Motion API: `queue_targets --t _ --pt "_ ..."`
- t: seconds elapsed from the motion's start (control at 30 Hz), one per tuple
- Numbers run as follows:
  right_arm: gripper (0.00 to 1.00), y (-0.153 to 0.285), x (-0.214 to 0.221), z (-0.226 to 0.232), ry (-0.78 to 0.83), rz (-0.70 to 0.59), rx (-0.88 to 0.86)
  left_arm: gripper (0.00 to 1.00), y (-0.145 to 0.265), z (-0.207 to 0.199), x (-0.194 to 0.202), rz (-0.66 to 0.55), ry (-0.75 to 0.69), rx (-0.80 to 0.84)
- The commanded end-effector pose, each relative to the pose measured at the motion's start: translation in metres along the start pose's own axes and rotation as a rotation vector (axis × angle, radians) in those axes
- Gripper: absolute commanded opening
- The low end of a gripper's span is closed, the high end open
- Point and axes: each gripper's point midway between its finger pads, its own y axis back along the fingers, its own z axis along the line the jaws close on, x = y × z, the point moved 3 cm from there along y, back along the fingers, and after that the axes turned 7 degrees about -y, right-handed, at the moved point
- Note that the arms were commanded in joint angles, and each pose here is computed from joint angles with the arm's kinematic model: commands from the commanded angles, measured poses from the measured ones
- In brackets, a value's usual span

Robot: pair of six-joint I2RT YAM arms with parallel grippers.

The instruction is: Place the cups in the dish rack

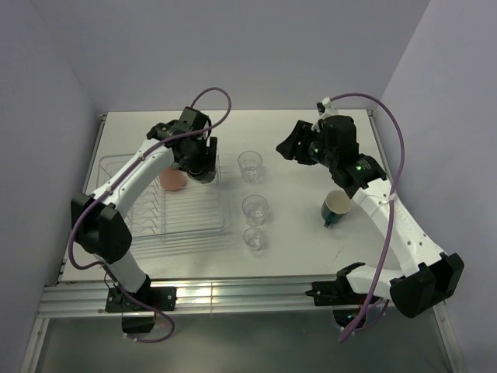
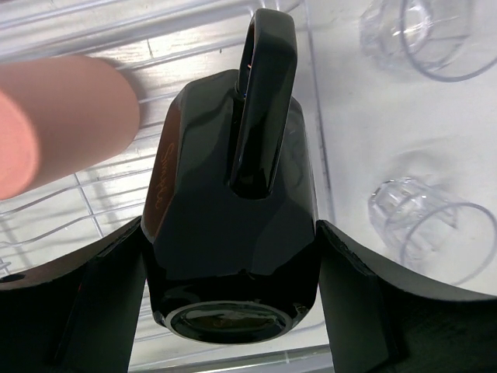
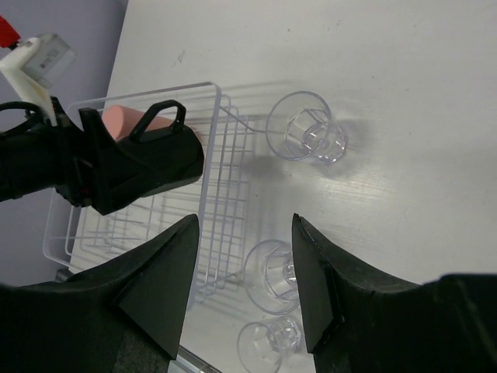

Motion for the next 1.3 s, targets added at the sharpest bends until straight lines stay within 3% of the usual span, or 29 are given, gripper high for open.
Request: queue_targets --t 0.0,0.67,1.27 --pt "0.59 -0.001 -0.002 -0.003 0.034 -0.016 0.001 0.00 0.010 0.002 -0.025 -0.093 -0.012 -0.055" --pt "0.59 -0.012 0.010 -0.013 0.039 0.022 0.013 0.01 -0.035 0.002 -0.003 0.062 -0.077 -0.115" --pt "0.59 -0.021 0.017 -0.018 0.030 0.053 0.018 0.09 -0.067 0.014 0.014 0.153 -0.083 -0.143"
